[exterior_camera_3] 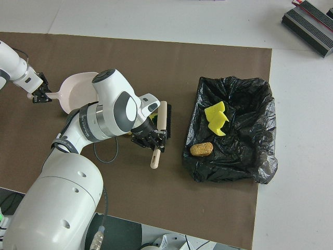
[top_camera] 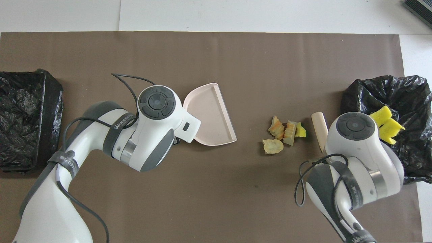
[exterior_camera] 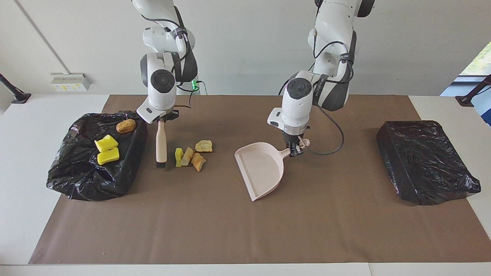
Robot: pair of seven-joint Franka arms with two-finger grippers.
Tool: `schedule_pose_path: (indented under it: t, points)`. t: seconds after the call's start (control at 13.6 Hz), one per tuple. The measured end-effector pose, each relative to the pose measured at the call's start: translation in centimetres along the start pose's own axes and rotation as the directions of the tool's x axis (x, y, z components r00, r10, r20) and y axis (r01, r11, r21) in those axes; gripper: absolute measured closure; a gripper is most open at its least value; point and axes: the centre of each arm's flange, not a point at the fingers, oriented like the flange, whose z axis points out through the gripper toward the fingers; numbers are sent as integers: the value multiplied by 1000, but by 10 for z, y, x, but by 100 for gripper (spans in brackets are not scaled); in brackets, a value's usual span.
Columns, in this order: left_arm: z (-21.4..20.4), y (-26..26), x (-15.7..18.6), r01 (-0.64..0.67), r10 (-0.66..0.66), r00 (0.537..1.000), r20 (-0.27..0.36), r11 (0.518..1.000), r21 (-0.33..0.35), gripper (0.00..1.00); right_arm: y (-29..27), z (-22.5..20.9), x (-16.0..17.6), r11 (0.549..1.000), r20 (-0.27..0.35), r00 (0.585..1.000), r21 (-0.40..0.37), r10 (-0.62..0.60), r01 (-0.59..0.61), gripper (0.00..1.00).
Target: Sweep and dump trash in bin
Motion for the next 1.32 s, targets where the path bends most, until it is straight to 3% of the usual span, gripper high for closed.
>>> schedule_pose_path:
  t: [0.29,0.59,0.88,1.18,1.32]
  points:
    - [2,20,-5,-49,49,999,-3,999,2,67,-43,10,4,977,65,997,209,33,-46,74]
    - [8,34,-7,-101,101,995,2,995,-5,67,-82,2,-3,949,89,996,311,11,-38,74]
    - [10,37,-10,-103,103,995,1,995,-5,67,-156,-17,-20,884,96,994,468,-45,-5,74]
    - [12,37,-12,-106,106,994,-4,994,2,67,-182,-59,-9,783,93,995,622,-42,-25,74]
    - [12,37,-12,-106,106,994,-4,994,2,67,-178,-95,-6,788,74,993,616,-88,24,74]
